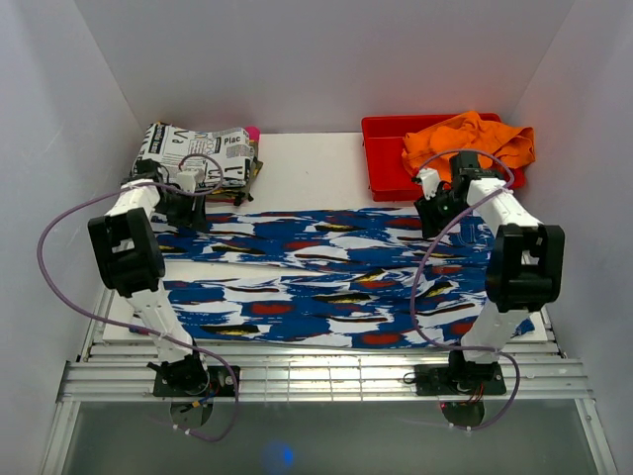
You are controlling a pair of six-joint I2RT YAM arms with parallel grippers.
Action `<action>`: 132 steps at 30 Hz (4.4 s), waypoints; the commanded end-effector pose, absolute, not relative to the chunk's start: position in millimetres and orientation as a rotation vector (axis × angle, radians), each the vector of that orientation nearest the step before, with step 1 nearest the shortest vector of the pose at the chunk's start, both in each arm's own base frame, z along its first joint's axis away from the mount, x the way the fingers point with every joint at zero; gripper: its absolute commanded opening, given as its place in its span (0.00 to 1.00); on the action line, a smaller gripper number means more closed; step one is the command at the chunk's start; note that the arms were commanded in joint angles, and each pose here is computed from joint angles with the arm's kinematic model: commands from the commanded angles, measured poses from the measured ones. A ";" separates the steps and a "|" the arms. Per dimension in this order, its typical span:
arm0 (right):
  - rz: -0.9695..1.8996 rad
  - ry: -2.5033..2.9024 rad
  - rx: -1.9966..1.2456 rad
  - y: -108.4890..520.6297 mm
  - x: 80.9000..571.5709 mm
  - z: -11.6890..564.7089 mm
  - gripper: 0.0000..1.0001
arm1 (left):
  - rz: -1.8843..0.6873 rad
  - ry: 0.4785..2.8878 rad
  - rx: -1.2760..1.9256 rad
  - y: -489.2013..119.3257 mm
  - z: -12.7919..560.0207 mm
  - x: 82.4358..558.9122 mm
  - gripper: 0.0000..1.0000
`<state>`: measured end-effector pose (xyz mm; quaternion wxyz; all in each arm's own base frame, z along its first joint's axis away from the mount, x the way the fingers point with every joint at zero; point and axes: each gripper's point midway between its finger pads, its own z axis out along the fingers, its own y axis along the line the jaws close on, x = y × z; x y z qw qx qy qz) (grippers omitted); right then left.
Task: Fold and stack the trousers
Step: Flatten the trousers out, then fold the trousers
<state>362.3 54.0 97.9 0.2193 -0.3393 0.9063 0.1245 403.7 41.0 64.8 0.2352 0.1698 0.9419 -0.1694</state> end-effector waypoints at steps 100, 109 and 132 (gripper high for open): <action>-0.255 2.136 -1.471 -150.0 414.2 214.3 0.08 | 0.046 2.271 0.850 205.5 178.5 398.1 0.00; -0.184 2.161 -1.730 -152.9 284.1 148.7 0.08 | -0.033 2.412 1.106 159.5 85.7 214.9 0.00; 0.064 2.625 -1.510 -171.9 248.5 47.0 0.08 | -0.061 2.943 0.589 211.3 -19.5 224.6 0.00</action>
